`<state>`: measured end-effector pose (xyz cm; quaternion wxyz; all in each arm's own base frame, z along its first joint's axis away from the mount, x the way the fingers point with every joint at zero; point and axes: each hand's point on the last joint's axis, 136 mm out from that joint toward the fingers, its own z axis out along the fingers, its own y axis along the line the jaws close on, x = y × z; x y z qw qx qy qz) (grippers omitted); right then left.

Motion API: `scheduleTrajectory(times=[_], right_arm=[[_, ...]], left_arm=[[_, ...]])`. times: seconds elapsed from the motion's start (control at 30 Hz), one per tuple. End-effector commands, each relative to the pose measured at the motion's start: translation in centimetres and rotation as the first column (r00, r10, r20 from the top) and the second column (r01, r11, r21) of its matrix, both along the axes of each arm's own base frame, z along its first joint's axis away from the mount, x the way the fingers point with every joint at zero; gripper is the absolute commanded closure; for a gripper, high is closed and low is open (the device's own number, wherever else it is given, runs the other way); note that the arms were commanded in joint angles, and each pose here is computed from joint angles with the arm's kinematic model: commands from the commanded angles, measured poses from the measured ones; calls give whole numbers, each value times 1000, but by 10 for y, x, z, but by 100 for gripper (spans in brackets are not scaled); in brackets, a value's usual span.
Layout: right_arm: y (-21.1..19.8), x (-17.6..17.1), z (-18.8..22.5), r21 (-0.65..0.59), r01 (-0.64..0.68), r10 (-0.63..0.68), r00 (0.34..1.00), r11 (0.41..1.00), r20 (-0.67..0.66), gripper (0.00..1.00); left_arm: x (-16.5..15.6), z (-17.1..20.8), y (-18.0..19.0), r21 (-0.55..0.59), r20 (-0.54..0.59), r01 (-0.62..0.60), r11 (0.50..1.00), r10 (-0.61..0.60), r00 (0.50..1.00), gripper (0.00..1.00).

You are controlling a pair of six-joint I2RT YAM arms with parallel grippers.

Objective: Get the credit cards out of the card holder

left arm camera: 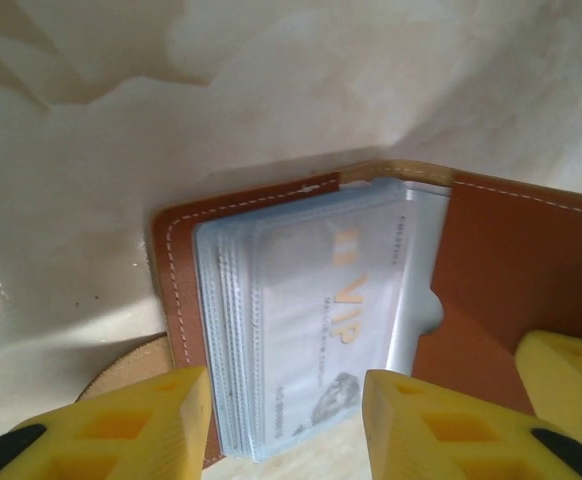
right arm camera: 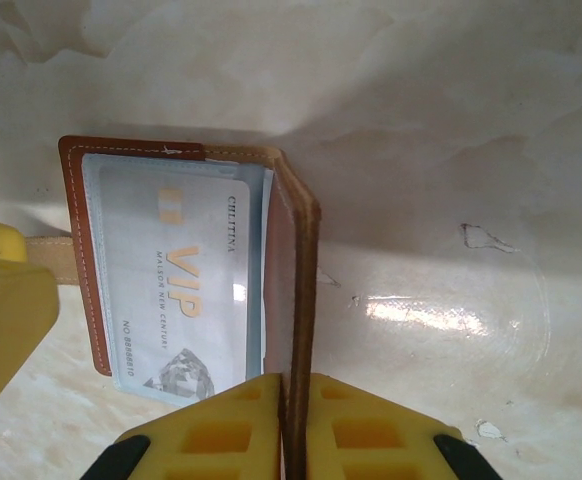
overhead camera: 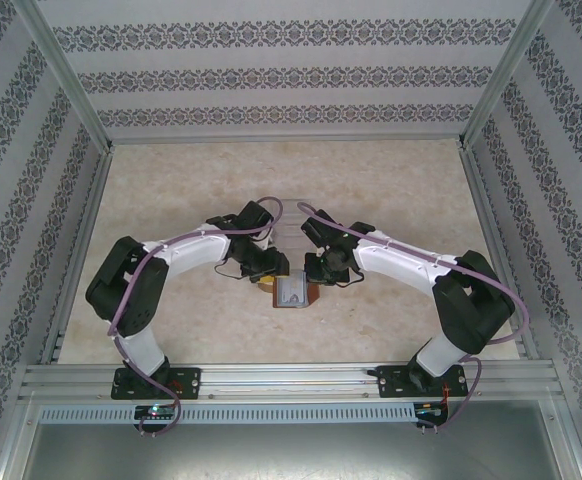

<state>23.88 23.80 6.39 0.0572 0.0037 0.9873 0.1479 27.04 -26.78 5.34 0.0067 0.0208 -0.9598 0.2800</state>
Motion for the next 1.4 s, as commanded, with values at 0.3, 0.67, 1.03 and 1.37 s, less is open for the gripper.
scheduleTrajectory(times=[0.3, 0.67, 1.03, 1.37], right_arm=[[-3, 1, 0, 23, 48, -47, 999, 999, -5, 87], [-26, -3, -11, -101, 37, -39, 999, 994, -17, 74], [-53, -9, -32, -270, 3, -14, 999, 963, -42, 47], [-68, -13, -52, -389, -38, 10, 997, 921, -74, 29]], left_arm=[[-10, -35, 5, 52, -44, 13, 999, -11, 999, 53], [-18, -53, 16, 112, -72, 29, 993, -21, 997, 59], [-19, -54, 19, 129, -75, 37, 991, -27, 997, 64], [-19, -55, 20, 136, -80, 40, 990, -29, 996, 64]])
